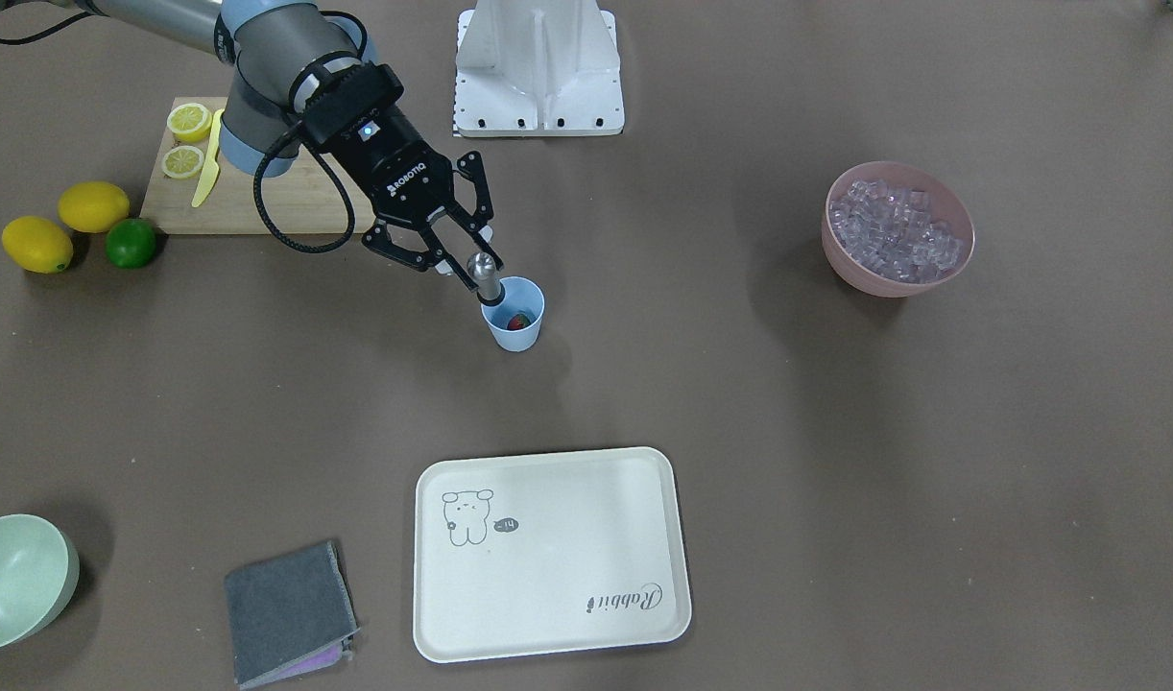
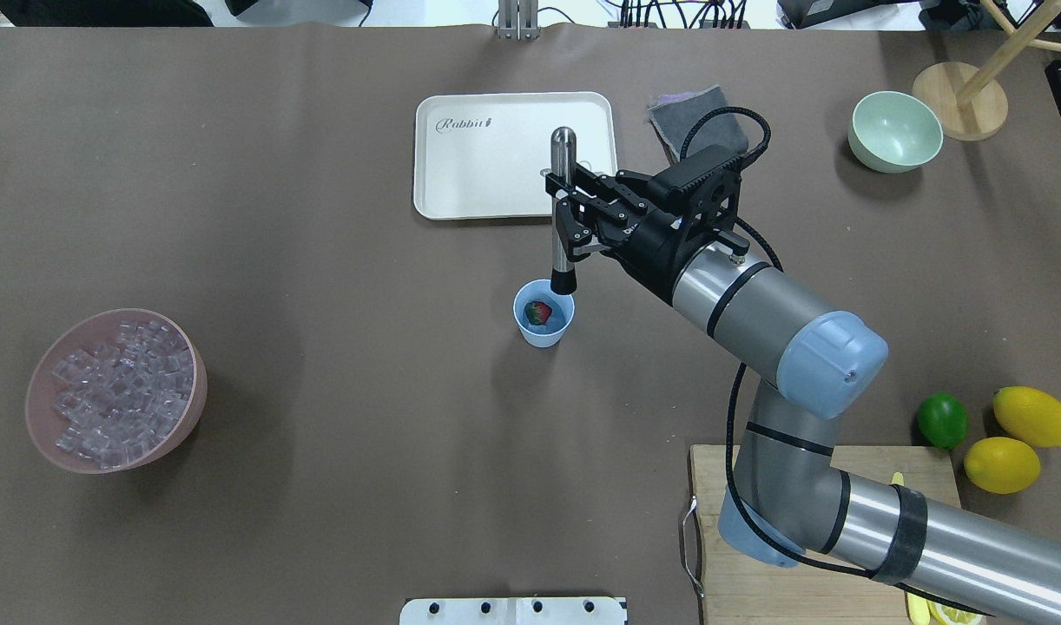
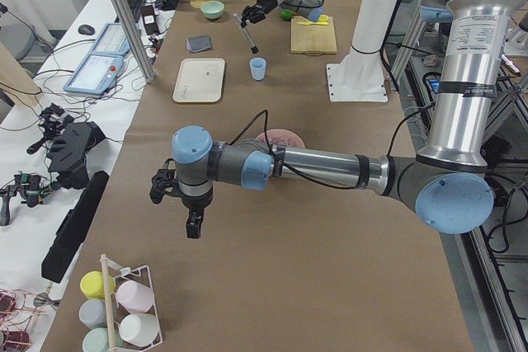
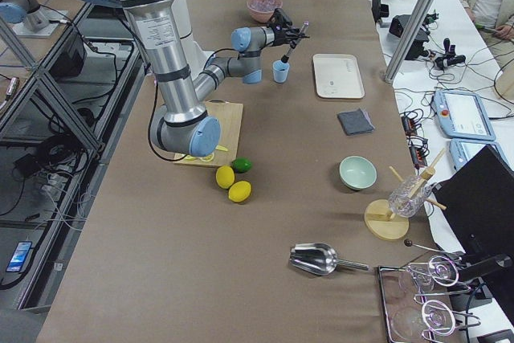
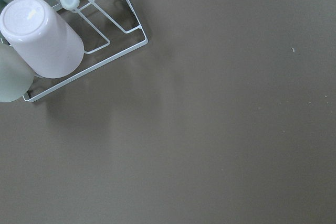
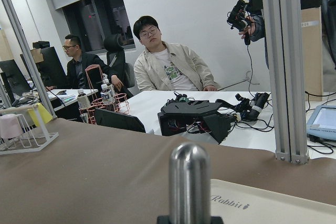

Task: Mash ice and strawberries in cup
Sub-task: 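Push the muddler down into the cup repeatedly with the right gripper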

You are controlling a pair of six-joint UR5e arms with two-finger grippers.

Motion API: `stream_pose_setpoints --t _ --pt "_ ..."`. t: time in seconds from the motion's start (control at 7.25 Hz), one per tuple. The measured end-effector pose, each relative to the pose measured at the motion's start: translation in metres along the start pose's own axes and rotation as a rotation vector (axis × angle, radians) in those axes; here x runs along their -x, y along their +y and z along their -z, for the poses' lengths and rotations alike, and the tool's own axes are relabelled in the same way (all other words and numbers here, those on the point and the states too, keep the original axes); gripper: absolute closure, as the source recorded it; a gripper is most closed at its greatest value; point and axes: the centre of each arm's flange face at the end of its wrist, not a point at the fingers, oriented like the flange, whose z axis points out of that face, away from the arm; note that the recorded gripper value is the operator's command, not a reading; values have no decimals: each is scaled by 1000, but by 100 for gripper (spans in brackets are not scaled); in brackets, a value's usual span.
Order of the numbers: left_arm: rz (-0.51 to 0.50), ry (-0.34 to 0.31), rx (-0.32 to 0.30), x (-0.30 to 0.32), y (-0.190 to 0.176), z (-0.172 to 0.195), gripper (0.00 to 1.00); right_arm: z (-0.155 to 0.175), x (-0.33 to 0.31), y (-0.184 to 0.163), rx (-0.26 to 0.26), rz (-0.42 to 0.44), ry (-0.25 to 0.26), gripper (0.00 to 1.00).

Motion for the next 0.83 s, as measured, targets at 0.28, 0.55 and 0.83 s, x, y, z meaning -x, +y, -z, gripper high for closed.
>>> stream_pose_setpoints --t 0.28,0.55,0.83 --pt "1 0 1 1 0 -1 2 -8 6 12 12 1 4 100" --pt "1 0 3 2 1 -2 2 -12 14 21 13 -1 9 100" --pt "2 0 5 2 1 -3 2 -14 16 31 21 1 16 100"
